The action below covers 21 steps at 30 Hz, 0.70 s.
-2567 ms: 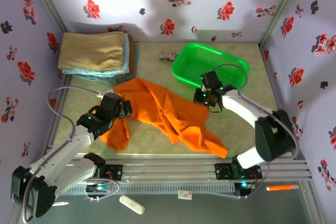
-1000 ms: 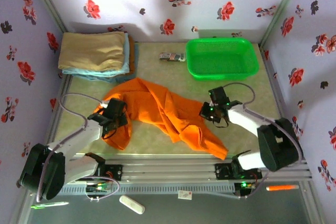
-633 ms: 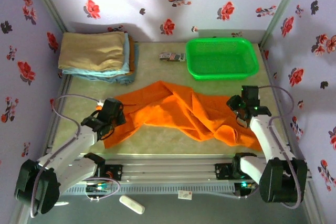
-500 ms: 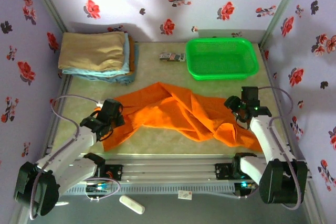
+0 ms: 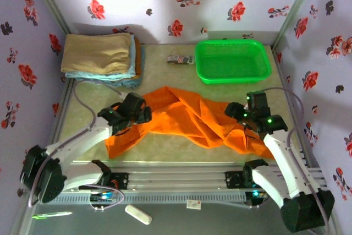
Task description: Fold and stack the trousers
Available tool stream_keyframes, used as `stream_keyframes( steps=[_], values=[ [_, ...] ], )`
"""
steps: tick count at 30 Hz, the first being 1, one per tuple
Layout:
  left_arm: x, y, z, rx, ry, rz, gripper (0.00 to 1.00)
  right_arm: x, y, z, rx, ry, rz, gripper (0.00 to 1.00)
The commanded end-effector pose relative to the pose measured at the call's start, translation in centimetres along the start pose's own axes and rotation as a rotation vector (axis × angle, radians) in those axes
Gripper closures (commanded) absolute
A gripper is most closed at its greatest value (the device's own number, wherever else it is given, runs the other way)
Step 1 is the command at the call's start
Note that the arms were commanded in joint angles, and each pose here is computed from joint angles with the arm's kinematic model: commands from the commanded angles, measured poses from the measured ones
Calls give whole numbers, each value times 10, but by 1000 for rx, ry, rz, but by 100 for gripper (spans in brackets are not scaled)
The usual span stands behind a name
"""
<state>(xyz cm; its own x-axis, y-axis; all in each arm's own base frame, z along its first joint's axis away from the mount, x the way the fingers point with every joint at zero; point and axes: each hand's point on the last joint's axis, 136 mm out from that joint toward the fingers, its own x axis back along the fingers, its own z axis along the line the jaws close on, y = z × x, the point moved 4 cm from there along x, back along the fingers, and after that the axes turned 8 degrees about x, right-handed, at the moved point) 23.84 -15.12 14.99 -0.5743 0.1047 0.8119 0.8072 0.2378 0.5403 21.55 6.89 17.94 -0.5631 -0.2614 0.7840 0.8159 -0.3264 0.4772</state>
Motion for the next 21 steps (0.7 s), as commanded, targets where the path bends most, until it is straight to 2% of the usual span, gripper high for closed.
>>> stream_keyframes(
  steps=[1,3,6,8,10,11,13,14,16,21],
  values=[
    [-15,-4,-23,-107,5,1,8,-12,-27,21,131,17,115,31],
    [-28,-10,-31,-128,10,16,9,-26,-42,27,194,-11,174,33],
    [-50,-20,-34,-136,32,36,20,-46,-57,32,271,-47,234,34],
    [-60,-25,-32,-139,55,49,38,-58,-60,26,297,-100,254,34],
    [-66,-30,-29,-136,70,59,60,-69,-60,21,316,-148,266,38],
    [-68,-33,-26,-138,78,62,70,-73,-60,19,326,-166,271,45],
    [-67,-35,-20,-140,94,59,96,-77,-55,14,340,-230,266,69],
    [-66,-36,-18,-138,99,57,100,-78,-54,14,346,-236,262,78],
    [-63,-37,-12,-138,102,49,100,-77,-49,14,350,-247,240,100],
    [-54,-43,8,-133,128,26,100,-53,-27,12,346,-291,117,100]
  ],
)
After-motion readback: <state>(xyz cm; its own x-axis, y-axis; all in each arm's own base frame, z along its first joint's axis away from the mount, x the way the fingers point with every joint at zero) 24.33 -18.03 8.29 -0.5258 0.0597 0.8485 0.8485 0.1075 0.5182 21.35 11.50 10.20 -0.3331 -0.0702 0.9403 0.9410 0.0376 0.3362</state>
